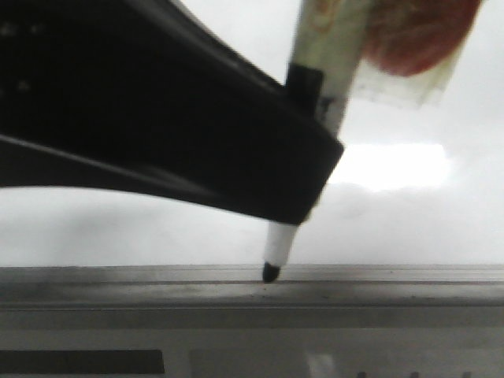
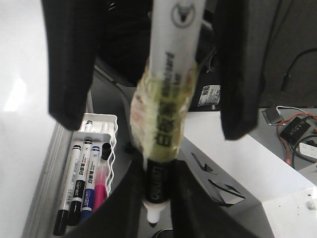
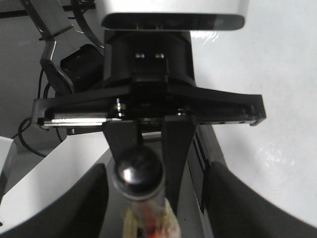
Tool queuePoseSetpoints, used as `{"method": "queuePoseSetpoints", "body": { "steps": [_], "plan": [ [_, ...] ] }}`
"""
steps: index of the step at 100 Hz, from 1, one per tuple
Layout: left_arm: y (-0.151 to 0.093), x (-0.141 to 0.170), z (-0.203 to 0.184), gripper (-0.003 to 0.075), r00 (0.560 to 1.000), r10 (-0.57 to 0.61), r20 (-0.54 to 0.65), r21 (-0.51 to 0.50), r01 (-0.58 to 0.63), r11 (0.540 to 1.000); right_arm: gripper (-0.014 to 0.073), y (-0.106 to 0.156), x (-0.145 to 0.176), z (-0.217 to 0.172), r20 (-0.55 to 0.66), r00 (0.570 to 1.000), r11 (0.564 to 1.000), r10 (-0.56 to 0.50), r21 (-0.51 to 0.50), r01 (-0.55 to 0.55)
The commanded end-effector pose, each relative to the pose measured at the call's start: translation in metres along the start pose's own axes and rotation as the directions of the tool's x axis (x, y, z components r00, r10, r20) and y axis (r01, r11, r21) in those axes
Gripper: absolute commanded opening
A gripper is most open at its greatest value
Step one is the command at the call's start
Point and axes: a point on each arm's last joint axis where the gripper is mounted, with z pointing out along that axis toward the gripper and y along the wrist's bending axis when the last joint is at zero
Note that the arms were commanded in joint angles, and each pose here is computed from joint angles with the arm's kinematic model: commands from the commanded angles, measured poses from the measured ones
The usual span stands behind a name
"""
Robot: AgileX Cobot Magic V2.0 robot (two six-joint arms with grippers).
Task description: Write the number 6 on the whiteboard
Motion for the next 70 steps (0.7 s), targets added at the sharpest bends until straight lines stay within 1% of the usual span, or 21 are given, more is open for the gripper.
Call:
{"method": "queuePoseSetpoints", "body": {
  "steps": [1, 2, 6, 9, 11, 16, 18, 19, 21, 28, 35, 39, 40, 42, 43, 47, 49, 51, 54, 60, 70],
  "plan": [
    [-0.003, -0.016, -0.004, -0.002, 0.997, -0.007, 0.083, 0.017, 0.006, 1.0, 0.0335, -0.001, -0.014, 0.0, 0.07, 0.997, 1.0, -0.019, 0.0, 0.019],
    [-0.003, -0.016, -0.004, -0.002, 0.997, -0.007, 0.083, 0.017, 0.006, 1.0, 0.0335, -0.001, -0.014, 0.0, 0.071, 0.997, 1.0, -0.019, 0.0, 0.019],
    [-0.003, -0.016, -0.004, -0.002, 0.997, -0.007, 0.083, 0.017, 0.006, 1.0, 0.0262, -0.001, -0.014, 0.0, 0.071, 0.997, 1.0, -0.02, -0.002, 0.02],
    [-0.003, -0.016, -0.004, -0.002, 0.997, -0.007, 0.083, 0.017, 0.006, 1.0, 0.0186, -0.001, -0.014, 0.0, 0.071, 0.997, 1.0, -0.02, -0.002, 0.02],
    [-0.003, -0.016, -0.004, -0.002, 0.997, -0.007, 0.083, 0.017, 0.006, 1.0, 0.0153, -0.001, -0.014, 0.0, 0.071, 0.997, 1.0, -0.02, 0.0, 0.02],
    [-0.003, -0.016, -0.004, -0.002, 0.997, -0.007, 0.082, 0.013, 0.006, 1.0, 0.0016, -0.001, -0.014, 0.0, 0.071, 0.997, 1.0, -0.02, 0.002, 0.019],
    [-0.003, -0.016, -0.004, -0.002, 0.996, -0.01, 0.085, 0.011, 0.009, 1.0, -0.0016, -0.001, -0.014, 0.0, 0.071, 0.997, 1.0, -0.022, 0.002, 0.022],
    [-0.003, -0.016, -0.004, -0.002, 0.996, -0.011, 0.086, 0.011, 0.01, 1.0, -0.0048, -0.001, -0.014, 0.0, 0.071, 0.997, 1.0, -0.024, 0.002, 0.024],
    [-0.003, -0.016, -0.004, -0.002, 0.996, -0.014, 0.089, 0.01, 0.013, 1.0, -0.007, -0.001, -0.014, 0.0, 0.071, 0.997, 1.0, -0.027, 0.003, 0.026],
    [-0.002, -0.019, -0.005, 0.0001, 0.992, -0.036, 0.117, 0.008, 0.036, 0.999, -0.0066, -0.001, -0.014, 0.0, 0.071, 0.995, 0.998, -0.064, 0.005, 0.064],
    [-0.002, -0.022, -0.005, 0.0096, 0.987, -0.06, 0.147, 0.006, 0.06, 0.998, -0.0063, -0.002, -0.014, 0.0, 0.07, 0.993, 0.995, -0.098, 0.021, 0.097],
    [-0.001, -0.023, -0.005, 0.0185, 0.984, -0.077, 0.162, 0.006, 0.077, 0.997, -0.0063, -0.004, -0.014, 0.0, 0.068, 0.992, 0.994, -0.102, 0.04, 0.099],
    [-0.001, -0.023, -0.005, 0.0219, 0.983, -0.079, 0.164, 0.006, 0.079, 0.997, -0.0063, -0.004, -0.015, 0.0, 0.068, 0.992, 0.994, -0.102, 0.044, 0.099],
    [-0.001, -0.024, -0.005, 0.0255, 0.981, -0.089, 0.171, 0.007, 0.089, 0.996, -0.0063, -0.005, -0.015, 0.0, 0.067, 0.992, 0.994, -0.102, 0.053, 0.098],
    [-0.001, -0.024, -0.005, 0.0291, 0.981, -0.092, 0.174, 0.007, 0.092, 0.996, -0.0063, -0.006, -0.015, 0.0, 0.067, 0.993, 0.994, -0.102, 0.057, 0.098],
    [-0.001, -0.026, -0.006, 0.0393, 0.977, -0.105, 0.188, 0.005, 0.106, 0.994, -0.0063, -0.006, -0.015, -0.002, 0.07, 0.992, 0.992, -0.106, 0.077, 0.1],
    [-0.002, -0.026, -0.007, 0.0422, 0.975, -0.107, 0.194, 0.005, 0.108, 0.994, -0.0063, -0.007, -0.016, -0.002, 0.07, 0.992, 0.991, -0.107, 0.089, 0.101],
    [-0.003, -0.028, -0.008, 0.0473, 0.975, -0.102, 0.199, 0.004, 0.104, 0.995, -0.0063, -0.007, -0.016, -0.003, 0.073, 0.991, 0.99, -0.111, 0.101, 0.103],
    [-0.004, -0.029, -0.01, 0.0509, 0.973, -0.101, 0.209, 0.002, 0.102, 0.995, -0.0063, -0.008, -0.016, -0.004, 0.074, 0.991, 0.989, -0.112, 0.109, 0.104],
    [-0.008, -0.033, -0.015, 0.0523, 0.971, -0.087, 0.224, -0.01, 0.092, 0.996, -0.0062, -0.009, -0.018, -0.007, 0.08, 0.989, 0.984, -0.121, 0.143, 0.108],
    [-0.017, -0.04, -0.029, 0.0488, 0.97, -0.068, 0.235, -0.068, 0.086, 0.994, -0.0062, -0.008, -0.019, -0.013, 0.089, 0.986, 0.972, -0.14, 0.203, 0.12]
  ]
}}
